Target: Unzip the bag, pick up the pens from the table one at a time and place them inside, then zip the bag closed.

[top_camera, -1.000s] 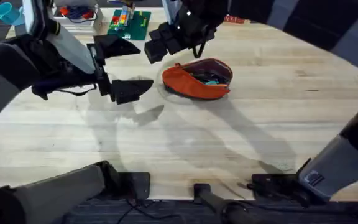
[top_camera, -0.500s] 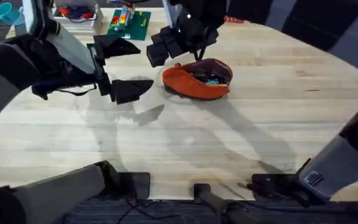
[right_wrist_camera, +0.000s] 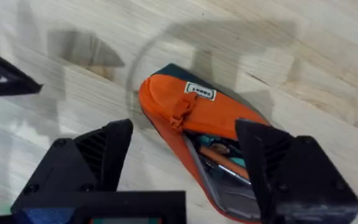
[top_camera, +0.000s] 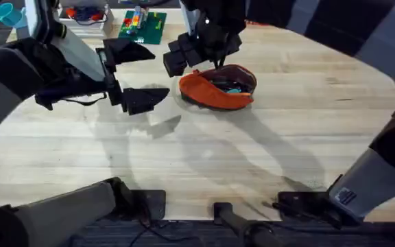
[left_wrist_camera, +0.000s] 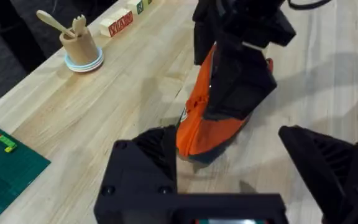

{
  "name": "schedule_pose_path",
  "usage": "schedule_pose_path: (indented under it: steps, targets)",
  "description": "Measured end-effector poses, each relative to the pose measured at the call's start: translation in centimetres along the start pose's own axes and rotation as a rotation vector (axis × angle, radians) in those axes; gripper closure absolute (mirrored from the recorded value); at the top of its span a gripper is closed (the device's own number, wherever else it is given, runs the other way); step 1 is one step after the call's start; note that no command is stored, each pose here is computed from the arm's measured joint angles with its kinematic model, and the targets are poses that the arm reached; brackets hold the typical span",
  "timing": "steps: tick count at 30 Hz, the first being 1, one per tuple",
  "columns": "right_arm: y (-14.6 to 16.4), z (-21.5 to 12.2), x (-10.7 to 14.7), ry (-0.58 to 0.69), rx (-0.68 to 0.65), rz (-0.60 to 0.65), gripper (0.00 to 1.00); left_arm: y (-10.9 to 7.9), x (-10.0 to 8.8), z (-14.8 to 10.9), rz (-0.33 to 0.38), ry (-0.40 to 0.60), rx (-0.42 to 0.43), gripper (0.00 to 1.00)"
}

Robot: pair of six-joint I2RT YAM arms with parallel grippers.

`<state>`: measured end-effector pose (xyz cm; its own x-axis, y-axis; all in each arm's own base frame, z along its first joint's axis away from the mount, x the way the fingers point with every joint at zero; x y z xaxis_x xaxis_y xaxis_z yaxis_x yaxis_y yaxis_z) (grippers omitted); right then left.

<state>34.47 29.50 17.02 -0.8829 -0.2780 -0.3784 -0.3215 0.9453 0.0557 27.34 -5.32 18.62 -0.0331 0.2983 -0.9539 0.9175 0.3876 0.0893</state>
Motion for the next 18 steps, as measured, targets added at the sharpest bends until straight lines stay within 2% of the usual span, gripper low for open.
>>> schedule_pose_path:
  steps: [11, 18]
  targets:
    - [0.1, 0.6, -0.1, 0.002, 0.001, 0.003, 0.014, 0.0, 0.0, 0.0, 0.000, 0.000, 0.000, 0.007]
    - [0.3, 2.3, -0.2, 0.013, 0.006, 0.002, 0.039, 0.0, 0.0, 0.0, 0.000, 0.000, 0.000, 0.007]
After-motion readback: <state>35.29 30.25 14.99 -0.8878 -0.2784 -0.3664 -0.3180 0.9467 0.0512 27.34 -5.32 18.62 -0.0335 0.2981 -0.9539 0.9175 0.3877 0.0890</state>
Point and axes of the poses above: each hand's point on the last joint's axis, 136 mm out from that joint toward the fingers, its own z axis out along the fingers, its own y axis along the line the jaws close on, x = y × z, the point moved 2 cm from there along -z, back along the fingers, and after that the axes turned 5 degrees about z, right-handed, at the moved point
